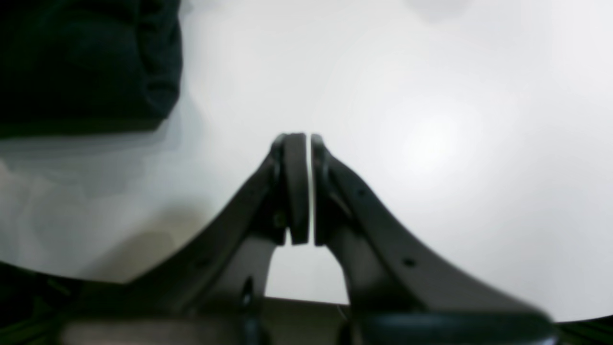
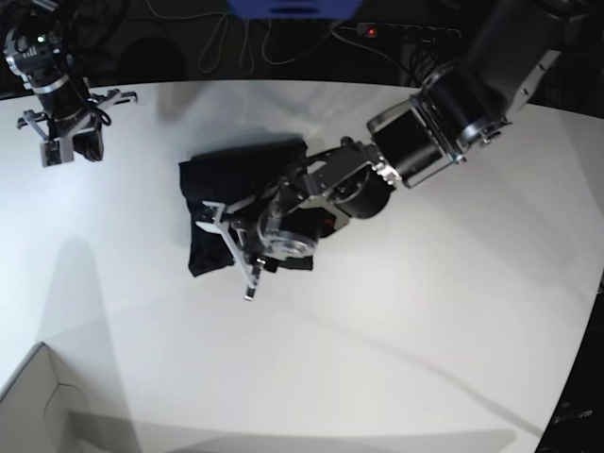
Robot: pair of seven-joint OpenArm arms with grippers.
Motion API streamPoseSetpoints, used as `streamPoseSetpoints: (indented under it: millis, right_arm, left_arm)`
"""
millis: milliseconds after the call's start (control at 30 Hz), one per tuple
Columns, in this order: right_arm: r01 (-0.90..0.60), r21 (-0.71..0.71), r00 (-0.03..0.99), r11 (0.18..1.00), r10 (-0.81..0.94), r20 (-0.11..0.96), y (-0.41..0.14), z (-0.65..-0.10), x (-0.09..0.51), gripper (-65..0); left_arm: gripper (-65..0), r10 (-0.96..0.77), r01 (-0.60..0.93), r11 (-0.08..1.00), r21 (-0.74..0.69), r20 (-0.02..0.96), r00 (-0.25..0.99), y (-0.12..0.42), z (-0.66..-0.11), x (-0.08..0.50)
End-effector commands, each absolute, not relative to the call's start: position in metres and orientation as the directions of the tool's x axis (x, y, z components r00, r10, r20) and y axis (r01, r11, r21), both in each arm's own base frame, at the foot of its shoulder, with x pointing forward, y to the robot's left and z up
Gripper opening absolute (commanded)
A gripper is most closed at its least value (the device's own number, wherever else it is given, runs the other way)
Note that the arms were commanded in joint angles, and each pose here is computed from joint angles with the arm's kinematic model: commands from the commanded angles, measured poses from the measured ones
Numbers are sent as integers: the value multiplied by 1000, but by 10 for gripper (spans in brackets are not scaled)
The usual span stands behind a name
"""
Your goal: Layout the t-shirt on the table in an organized manner, then fold the t-shirt properly
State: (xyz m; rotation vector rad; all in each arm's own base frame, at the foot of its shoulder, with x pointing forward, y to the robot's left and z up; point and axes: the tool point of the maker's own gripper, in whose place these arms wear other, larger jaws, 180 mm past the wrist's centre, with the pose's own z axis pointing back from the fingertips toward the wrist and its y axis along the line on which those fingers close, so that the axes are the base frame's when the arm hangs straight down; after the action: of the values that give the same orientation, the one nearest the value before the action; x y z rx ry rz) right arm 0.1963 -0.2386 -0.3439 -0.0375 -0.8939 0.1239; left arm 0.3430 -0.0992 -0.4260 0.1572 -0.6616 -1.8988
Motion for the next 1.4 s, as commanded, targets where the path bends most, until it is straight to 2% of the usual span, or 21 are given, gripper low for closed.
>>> streamPoseSetpoints:
  millis: [0, 233, 400, 567, 833, 967, 1133, 1200, 1367]
  right_arm:
    - [-98, -94, 586, 991, 134, 799, -239, -334, 200, -650]
    - [-103, -91, 585, 990, 135, 800, -237, -334, 201, -650]
    - [-105, -90, 585, 990, 135, 800, -236, -334, 201, -650]
    - [-104, -91, 583, 990, 135, 801, -236, -333, 202, -650]
    - [-168, -58, 570, 984, 144, 809, -212, -336, 211, -650]
    - [-220, -35, 542, 975, 152, 826, -192, -334, 226, -650]
    - [-263, 8, 520, 965, 135, 843, -173, -339, 249, -650]
    - [-274, 35, 523, 961, 118, 844, -167, -345, 260, -650]
    - [-284, 97, 555, 954, 81, 828, -156, -365, 270, -650]
  left_arm:
    - [-529, -889, 829, -314, 463, 165, -428, -91, -437, 333]
    - [-152, -867, 780, -305, 546, 180, -465, -104, -402, 348]
    - [-33, -879, 751, -249, 611, 182, -440, -96, -372, 368]
    - [-30, -882, 731, -174, 660, 226, -414, -96, -342, 383]
    - [-30, -887, 705, 23, 709, 340, -313, -76, -295, 415]
    - [-30, -906, 686, 152, 711, 378, -191, -35, -285, 424]
    - [-30, -908, 678, 230, 698, 405, -110, 4, -294, 407]
    - [-30, -908, 662, 298, 688, 419, -27, 34, -296, 404]
    - [-30, -824, 522, 562, 642, 489, 286, 144, -301, 390]
